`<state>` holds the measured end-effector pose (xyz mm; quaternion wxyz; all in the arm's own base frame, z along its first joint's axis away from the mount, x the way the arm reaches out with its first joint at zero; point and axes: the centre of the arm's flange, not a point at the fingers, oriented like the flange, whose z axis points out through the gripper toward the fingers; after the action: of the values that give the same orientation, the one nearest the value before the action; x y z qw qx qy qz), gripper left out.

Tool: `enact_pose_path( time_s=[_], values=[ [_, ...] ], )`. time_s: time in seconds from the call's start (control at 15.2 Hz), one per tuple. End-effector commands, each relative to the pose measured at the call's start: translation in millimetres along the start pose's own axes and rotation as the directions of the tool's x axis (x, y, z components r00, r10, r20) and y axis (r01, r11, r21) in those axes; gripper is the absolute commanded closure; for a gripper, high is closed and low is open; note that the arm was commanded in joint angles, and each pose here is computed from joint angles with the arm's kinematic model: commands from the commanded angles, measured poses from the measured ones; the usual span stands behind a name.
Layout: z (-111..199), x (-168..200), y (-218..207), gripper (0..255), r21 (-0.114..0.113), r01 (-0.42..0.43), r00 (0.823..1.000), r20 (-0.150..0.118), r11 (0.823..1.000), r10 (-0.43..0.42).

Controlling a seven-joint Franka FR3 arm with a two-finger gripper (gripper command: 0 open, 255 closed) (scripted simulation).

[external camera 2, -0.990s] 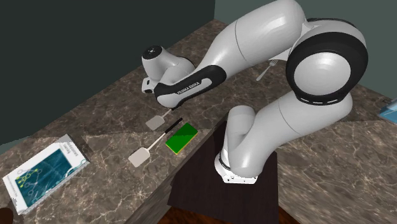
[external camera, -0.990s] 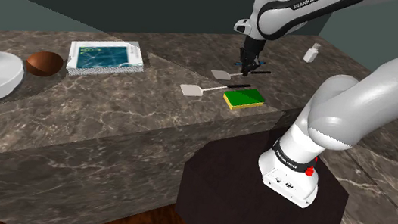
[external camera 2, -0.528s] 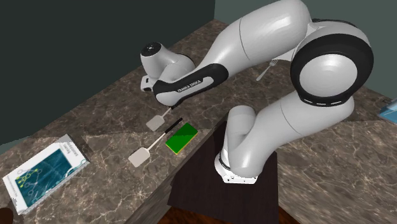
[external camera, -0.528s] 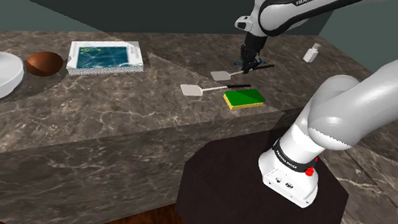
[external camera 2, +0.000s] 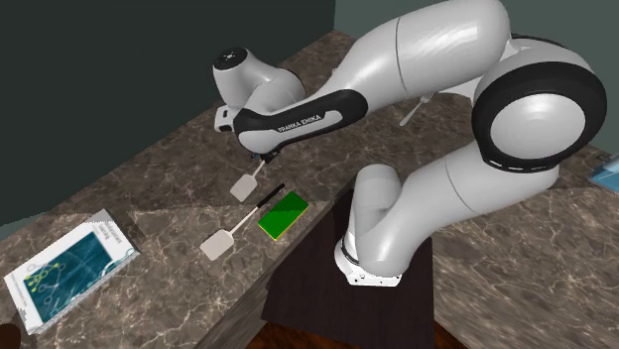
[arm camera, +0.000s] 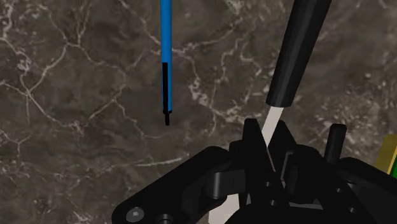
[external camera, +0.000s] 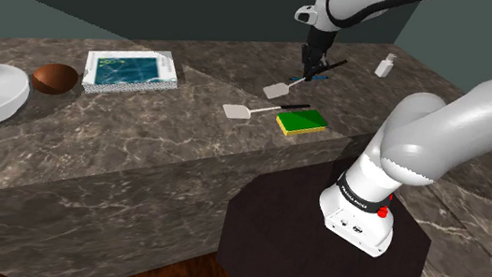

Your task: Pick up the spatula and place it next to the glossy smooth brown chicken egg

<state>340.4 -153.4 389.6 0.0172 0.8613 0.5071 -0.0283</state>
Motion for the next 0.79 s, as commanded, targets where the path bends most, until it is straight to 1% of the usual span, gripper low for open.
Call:
enact_pose_path(
  time_s=[0.0, 0.73],
  values=[
    [-12, -1, 0, 255, 0.0, 0.0, 1.0, 0.0, 1.0, 0.0],
    [-70, -5, 0, 255, 0.0, 0.0, 1.0, 0.0, 1.0, 0.0]
  ],
)
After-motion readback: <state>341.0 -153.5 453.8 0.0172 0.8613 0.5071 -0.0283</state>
